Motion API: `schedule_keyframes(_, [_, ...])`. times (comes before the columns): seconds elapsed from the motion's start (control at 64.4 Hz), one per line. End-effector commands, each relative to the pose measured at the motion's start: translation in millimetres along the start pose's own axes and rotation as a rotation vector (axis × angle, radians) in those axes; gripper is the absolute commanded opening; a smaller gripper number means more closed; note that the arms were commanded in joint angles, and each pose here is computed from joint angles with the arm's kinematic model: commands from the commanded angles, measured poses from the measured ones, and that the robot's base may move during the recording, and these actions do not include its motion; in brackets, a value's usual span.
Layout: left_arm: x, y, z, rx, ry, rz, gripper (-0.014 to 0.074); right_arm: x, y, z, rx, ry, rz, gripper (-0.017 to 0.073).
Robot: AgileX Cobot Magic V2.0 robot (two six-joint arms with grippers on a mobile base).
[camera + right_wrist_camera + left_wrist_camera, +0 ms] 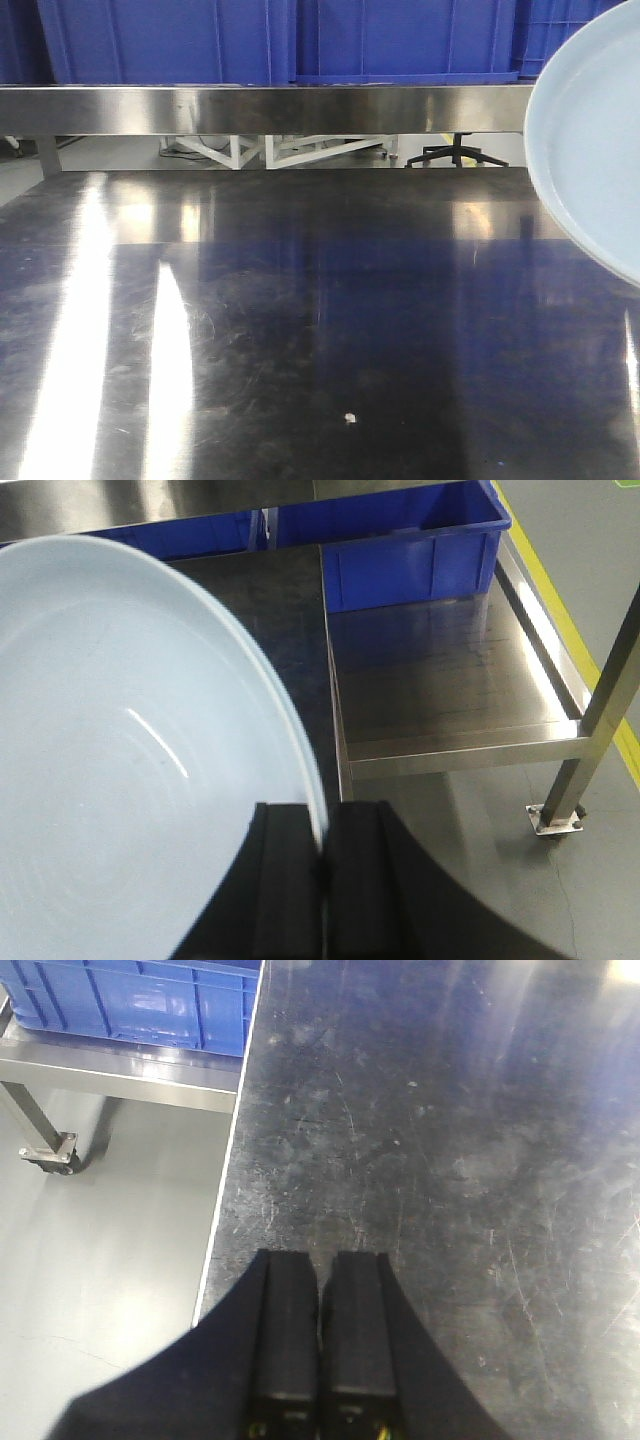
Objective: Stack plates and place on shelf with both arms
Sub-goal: 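Hold the plate stack in the right gripper while driving to the bin rack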
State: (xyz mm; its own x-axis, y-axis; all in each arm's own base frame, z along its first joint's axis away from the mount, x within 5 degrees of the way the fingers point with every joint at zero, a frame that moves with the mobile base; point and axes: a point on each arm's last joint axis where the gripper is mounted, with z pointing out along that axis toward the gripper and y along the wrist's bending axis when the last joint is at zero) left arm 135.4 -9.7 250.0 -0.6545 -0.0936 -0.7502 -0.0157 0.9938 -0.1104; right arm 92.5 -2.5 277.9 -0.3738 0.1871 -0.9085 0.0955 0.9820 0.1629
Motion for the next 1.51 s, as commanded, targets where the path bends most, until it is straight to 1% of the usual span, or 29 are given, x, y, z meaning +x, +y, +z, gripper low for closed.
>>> schedule_keyframes(0.0, [-14.0, -1.9, -5.2, 0.013, -0.099, -0.008, 0.0085, -17.9, 3.2, -4.8, -0.023, -0.130, 0.002, 0.0028])
schedule_keyframes(1.491, [-14.0, -1.9, -4.0, 0.012, -0.093, -0.008, 0.0085, -17.9, 3.2, -4.6, -0.023, -0.129, 0.002, 0.0028])
